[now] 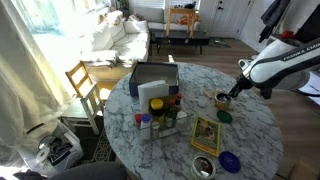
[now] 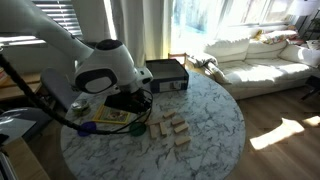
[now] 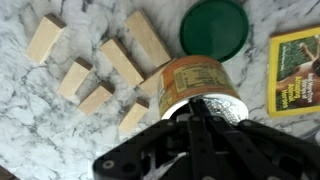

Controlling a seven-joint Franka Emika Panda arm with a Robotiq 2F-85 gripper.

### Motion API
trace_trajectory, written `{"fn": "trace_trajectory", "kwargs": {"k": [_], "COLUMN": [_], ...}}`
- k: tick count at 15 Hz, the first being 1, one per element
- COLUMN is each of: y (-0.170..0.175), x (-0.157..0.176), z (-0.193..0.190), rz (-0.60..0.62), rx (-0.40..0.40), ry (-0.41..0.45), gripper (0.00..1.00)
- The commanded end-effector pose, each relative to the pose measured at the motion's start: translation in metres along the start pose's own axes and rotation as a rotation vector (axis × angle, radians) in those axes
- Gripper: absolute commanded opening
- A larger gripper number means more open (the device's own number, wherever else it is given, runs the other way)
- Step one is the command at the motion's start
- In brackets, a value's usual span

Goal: Move the can to the left then put the lid on top

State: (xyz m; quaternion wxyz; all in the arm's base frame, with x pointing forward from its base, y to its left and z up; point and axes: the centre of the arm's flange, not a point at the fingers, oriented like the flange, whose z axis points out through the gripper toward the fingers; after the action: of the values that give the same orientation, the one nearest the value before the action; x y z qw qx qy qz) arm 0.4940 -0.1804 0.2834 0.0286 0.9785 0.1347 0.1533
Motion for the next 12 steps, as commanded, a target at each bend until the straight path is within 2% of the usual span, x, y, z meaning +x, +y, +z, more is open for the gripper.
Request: {"fn": "trace_trajectory", "kwargs": {"k": [1, 8, 12], "y": [0.013, 0.021, 0.007], "x": [-0.041, -0.084, -0.105], "z": [-0.029, -0.031, -0.022], "rz": [-0.118, -0.355, -0.460], "rx": [0.117, 0.306, 0.393], "ry": [0.007, -0.066, -0.072], "gripper": [0.00, 0.00, 0.00]}}
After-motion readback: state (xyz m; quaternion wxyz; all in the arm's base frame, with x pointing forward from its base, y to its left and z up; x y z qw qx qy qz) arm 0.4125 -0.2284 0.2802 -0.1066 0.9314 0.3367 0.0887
